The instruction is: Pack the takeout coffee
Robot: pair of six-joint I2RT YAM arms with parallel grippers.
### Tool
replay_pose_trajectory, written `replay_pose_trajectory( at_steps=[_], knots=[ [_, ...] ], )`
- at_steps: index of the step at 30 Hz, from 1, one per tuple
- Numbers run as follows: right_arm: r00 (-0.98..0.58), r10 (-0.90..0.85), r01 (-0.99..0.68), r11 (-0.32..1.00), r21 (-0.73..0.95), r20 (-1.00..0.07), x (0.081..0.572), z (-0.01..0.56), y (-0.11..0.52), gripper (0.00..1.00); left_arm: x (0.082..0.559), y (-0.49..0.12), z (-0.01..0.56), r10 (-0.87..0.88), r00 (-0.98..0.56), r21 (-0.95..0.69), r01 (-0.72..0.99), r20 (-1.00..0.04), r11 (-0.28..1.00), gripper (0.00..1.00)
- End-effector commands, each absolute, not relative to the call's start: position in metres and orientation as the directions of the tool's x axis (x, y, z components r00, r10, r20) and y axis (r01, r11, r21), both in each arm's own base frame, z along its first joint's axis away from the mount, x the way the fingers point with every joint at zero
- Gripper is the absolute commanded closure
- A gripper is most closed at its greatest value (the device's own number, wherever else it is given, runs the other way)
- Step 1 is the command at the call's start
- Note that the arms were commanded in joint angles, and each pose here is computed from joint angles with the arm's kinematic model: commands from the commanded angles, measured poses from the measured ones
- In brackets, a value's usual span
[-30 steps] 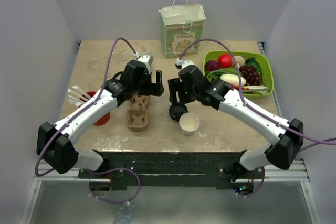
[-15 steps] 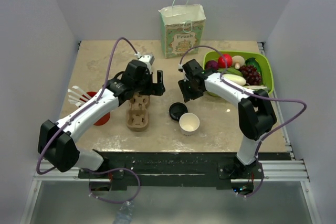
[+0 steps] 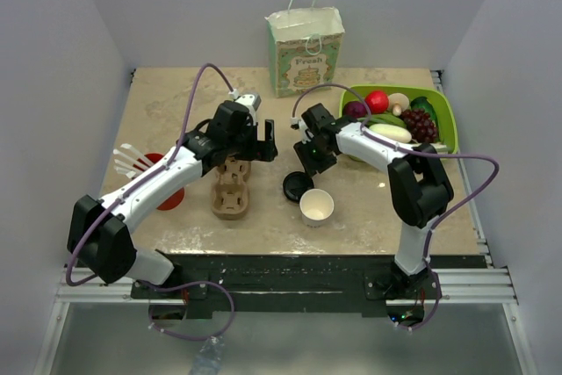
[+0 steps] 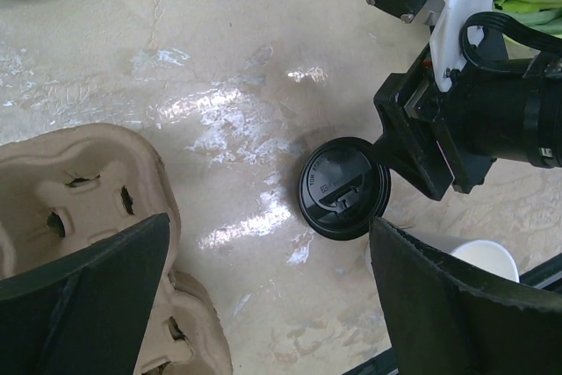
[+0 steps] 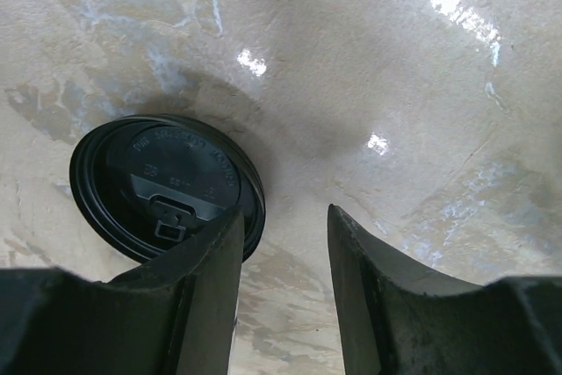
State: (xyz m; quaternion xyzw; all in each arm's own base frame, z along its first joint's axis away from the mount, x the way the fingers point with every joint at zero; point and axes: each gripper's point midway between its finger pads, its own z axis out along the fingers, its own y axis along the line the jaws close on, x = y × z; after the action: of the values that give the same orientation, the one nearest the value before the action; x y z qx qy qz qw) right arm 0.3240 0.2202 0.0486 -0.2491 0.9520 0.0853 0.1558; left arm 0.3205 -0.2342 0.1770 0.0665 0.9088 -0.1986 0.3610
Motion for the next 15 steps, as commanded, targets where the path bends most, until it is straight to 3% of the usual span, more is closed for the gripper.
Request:
replay_pose_trajectory(
  at_steps=[1, 15],
  knots=[
    [-0.77, -0.468, -0.566, 0.815, 0.125, -0.433, 0.332, 0.074, 0.235, 0.54, 0.33, -0.242, 0.199, -0.028, -0.682, -0.32, 0.306, -0.731, 0.896, 0.0],
    [-0.762, -0.505, -0.599, 0.787, 0.147, -0.405, 0.331, 0.055, 0.24, 0.58, 0.328, -0.245, 0.196, -0.022, -0.693, -0.332, 0.316, -0.721, 0.889, 0.0]
  ],
)
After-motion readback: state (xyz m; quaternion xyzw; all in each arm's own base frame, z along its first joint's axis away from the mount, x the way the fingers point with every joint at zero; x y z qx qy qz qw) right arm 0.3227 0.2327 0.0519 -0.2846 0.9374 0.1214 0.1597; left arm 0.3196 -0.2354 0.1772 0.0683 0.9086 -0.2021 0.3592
